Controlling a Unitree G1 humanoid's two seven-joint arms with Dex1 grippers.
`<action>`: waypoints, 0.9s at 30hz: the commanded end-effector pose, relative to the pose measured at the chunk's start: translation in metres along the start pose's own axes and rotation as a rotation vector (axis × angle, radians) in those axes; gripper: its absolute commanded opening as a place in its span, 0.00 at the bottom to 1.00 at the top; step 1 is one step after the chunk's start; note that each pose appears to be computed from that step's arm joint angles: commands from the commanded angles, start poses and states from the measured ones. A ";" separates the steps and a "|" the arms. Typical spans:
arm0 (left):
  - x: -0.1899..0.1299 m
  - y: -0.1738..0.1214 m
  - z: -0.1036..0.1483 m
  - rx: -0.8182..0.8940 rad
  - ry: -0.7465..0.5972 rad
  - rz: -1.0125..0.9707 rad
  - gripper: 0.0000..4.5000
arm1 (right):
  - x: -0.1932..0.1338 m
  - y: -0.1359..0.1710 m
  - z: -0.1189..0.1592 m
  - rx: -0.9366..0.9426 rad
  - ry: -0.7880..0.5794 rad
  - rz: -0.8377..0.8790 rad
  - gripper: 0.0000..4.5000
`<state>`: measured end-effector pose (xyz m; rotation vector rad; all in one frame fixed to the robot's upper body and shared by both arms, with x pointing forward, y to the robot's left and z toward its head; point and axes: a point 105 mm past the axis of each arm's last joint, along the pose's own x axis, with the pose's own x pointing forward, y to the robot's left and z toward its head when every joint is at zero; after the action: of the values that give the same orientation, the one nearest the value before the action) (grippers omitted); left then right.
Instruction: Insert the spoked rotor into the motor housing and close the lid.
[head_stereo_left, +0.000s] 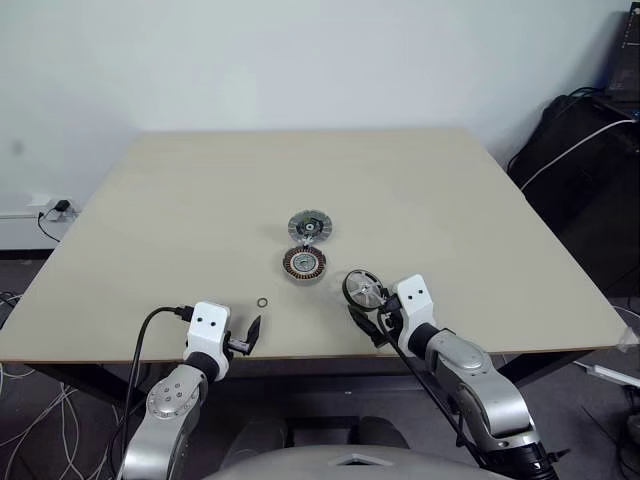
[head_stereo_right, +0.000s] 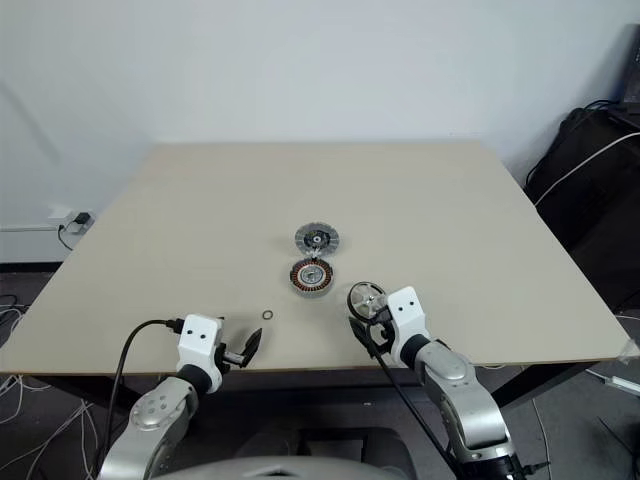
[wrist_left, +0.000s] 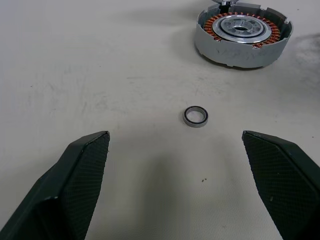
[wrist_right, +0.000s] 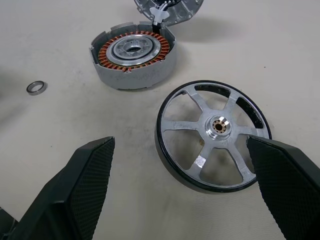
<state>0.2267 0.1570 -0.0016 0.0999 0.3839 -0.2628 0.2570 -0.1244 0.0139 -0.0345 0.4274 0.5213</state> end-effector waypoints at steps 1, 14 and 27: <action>0.000 0.001 0.011 0.013 -0.042 0.007 0.99 | -0.001 0.004 0.018 -0.030 -0.068 0.006 1.00; 0.003 0.000 0.013 0.013 -0.048 0.002 0.99 | 0.000 0.005 0.018 -0.025 -0.072 0.002 1.00; 0.045 -0.008 0.022 0.014 -0.042 -0.088 0.99 | 0.004 0.009 0.020 -0.019 -0.082 0.009 1.00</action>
<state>0.2671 0.1410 -0.0025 0.0856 0.3605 -0.3315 0.2572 -0.1157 0.0139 -0.0232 0.4183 0.5251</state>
